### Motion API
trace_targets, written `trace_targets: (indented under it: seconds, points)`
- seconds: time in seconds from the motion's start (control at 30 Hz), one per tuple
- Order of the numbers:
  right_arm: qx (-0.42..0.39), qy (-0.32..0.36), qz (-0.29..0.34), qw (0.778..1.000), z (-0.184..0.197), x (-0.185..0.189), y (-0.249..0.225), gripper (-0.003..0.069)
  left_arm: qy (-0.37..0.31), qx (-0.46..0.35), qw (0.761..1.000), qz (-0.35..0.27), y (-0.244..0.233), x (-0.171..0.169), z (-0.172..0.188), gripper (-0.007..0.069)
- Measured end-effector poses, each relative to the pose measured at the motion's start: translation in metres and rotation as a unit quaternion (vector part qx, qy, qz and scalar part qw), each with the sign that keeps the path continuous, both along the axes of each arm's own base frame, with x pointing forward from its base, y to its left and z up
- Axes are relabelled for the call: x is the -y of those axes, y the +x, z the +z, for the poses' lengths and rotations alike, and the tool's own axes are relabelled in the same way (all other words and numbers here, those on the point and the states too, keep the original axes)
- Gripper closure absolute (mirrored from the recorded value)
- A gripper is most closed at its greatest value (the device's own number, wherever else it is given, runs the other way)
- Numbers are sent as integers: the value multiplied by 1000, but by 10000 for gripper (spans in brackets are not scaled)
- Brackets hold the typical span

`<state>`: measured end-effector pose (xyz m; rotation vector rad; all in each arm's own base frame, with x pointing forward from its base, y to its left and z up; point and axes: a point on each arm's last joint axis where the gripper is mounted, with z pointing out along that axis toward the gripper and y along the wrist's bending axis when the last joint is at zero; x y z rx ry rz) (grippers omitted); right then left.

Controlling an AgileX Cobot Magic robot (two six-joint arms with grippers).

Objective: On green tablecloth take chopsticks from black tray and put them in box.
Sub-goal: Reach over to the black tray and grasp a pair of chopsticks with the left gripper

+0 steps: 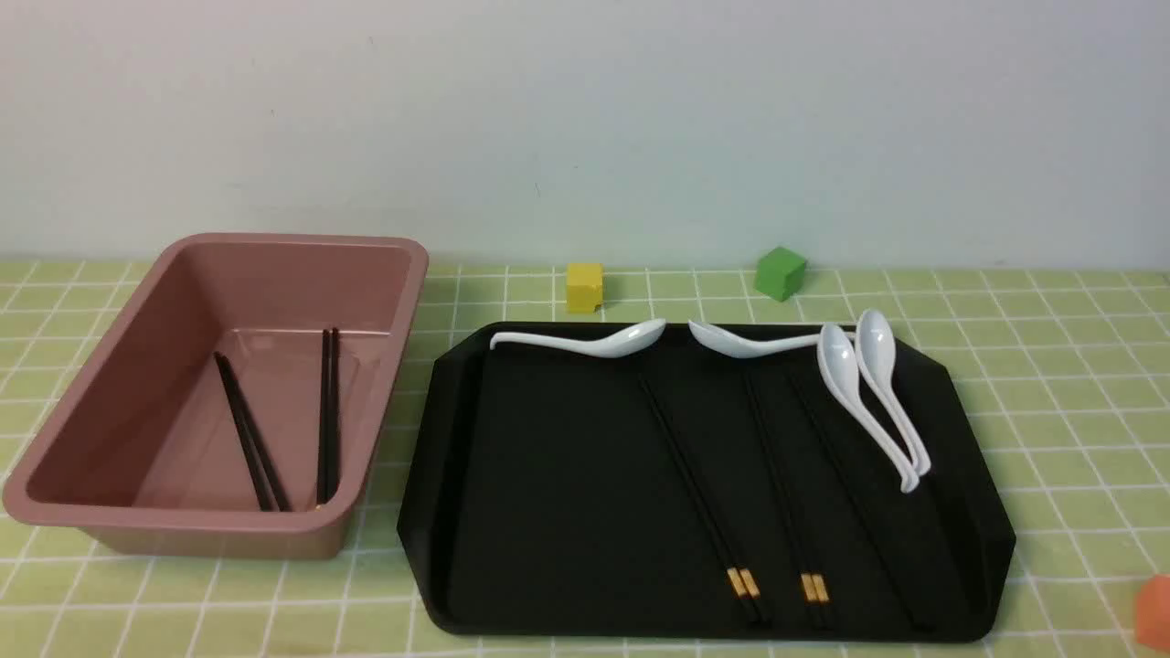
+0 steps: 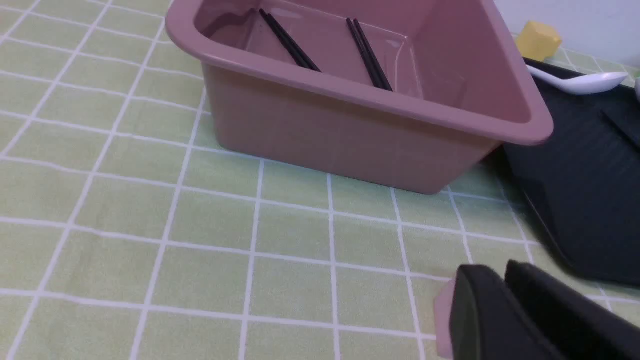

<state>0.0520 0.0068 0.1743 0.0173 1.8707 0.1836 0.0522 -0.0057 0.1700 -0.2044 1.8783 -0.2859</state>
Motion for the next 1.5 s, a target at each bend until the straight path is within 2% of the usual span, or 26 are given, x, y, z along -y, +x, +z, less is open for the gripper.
trace_targets:
  seconds: [1.23,1.3,1.37,1.4,1.43,1.5]
  points:
    - [0,0,0,1000,0,0,0,419,-7,-1,1000,1,0,0,0,512]
    - [0,0,0,1000,0,0,0,419,-49,-4,999,5,0,2,0,512]
    - [0,0,0,1000,0,0,0,419,-134,-9,991,12,0,5,1,512]
    - [0,0,0,1000,0,0,0,419,-155,-11,988,13,0,6,2,512]
    - [0,0,0,1000,0,0,0,419,-250,-18,968,21,0,10,4,511]
    - [0,0,0,1000,0,0,0,419,-353,-29,935,29,-1,13,6,508]
